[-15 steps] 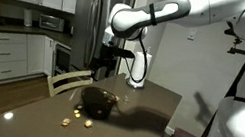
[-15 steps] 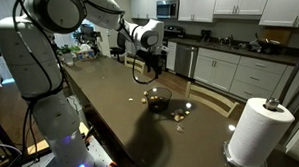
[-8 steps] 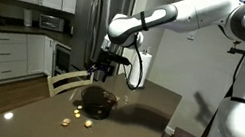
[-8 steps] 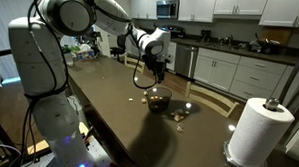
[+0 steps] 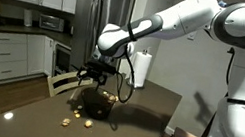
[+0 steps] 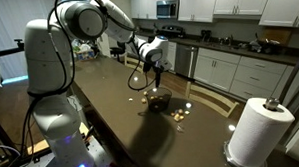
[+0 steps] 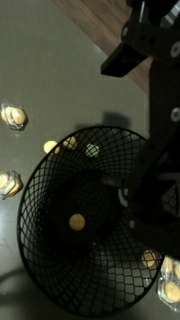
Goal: Remove the sweet from the basket and put it on the table
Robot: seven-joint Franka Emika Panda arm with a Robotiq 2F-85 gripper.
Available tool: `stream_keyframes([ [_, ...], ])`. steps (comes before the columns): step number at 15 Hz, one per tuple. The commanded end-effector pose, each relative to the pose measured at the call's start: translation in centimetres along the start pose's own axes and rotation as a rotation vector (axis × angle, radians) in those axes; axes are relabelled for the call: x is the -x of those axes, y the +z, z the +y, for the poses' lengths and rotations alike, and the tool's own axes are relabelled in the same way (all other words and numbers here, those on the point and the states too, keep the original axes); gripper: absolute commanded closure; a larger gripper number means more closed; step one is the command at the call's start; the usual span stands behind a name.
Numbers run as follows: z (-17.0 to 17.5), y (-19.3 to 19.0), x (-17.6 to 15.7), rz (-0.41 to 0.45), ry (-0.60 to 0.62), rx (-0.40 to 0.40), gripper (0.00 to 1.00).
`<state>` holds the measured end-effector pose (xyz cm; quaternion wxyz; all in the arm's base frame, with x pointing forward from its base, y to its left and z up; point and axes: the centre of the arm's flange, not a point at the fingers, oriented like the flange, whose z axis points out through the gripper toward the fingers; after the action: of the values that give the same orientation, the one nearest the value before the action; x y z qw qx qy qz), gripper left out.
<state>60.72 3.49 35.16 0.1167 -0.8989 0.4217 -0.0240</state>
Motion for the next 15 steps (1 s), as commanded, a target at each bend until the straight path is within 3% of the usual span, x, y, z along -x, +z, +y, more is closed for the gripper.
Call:
stream_keyframes([
  [1,-2.5,-0.3,0.9,0.080,0.180,0.031,0.00],
  [3,-2.9,-0.7,1.6,0.138,0.265,0.040,0.00],
  [4,-1.5,-0.3,0.8,0.082,0.184,0.033,0.00],
  [8,-2.1,-0.5,1.3,0.109,0.236,0.032,0.00],
  [15,-1.5,0.1,0.0,0.172,0.544,0.010,0.00],
])
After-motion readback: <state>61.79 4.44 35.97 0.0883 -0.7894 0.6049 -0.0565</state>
